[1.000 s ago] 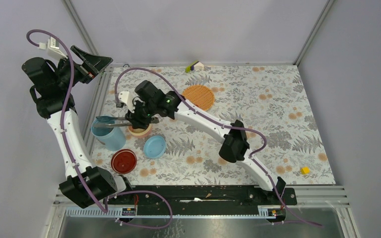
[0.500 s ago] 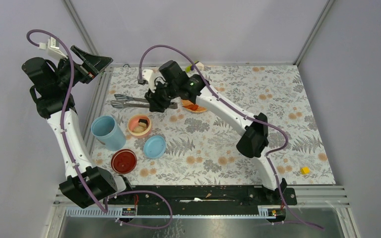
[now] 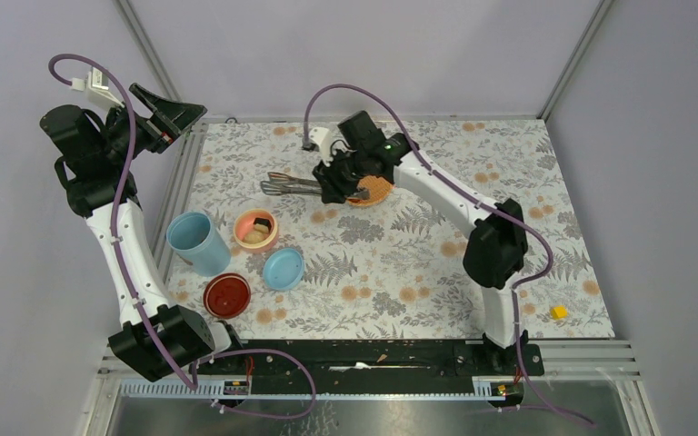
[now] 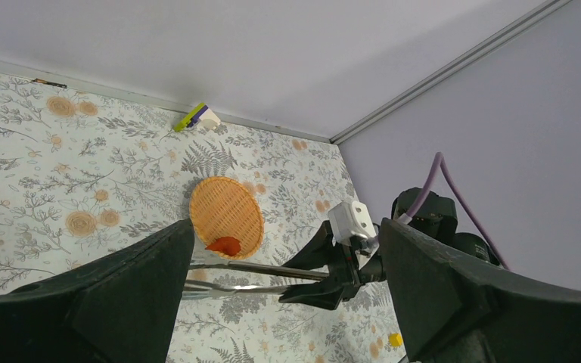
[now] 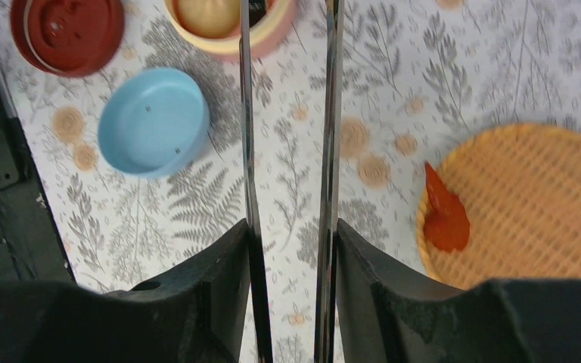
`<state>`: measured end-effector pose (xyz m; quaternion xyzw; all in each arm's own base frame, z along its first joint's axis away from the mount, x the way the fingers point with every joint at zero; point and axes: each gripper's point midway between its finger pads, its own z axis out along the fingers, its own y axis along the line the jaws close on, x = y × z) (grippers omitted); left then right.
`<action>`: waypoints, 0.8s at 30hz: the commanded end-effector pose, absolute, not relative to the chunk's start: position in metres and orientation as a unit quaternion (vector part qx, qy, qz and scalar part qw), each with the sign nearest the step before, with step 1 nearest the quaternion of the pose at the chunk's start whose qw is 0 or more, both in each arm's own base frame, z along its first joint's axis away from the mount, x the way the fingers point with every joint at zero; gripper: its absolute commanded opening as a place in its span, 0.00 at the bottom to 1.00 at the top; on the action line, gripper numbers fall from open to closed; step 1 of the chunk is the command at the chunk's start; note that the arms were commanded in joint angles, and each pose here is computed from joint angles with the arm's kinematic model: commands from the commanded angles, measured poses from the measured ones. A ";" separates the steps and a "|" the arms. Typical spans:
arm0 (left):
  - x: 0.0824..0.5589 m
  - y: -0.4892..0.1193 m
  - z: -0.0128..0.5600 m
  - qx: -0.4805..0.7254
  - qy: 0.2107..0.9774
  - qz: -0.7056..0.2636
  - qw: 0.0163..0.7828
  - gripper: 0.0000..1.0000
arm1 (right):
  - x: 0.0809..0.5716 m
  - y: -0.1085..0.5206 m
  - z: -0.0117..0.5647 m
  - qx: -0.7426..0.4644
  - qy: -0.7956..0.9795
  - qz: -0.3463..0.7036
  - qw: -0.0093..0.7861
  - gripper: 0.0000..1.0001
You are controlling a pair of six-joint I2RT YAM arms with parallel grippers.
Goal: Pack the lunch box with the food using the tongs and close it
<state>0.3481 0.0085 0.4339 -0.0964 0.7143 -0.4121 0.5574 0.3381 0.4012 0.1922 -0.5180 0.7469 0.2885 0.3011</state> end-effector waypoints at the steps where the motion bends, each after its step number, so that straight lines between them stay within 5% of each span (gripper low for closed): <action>1: 0.344 0.004 0.446 -0.073 0.704 -0.408 0.576 0.99 | 0.349 0.367 0.224 -0.509 0.736 0.276 0.350 0.48; 24: 0.349 0.005 0.442 -0.075 0.706 -0.413 0.570 0.99 | 0.372 0.225 0.151 -0.479 0.815 0.164 0.282 0.48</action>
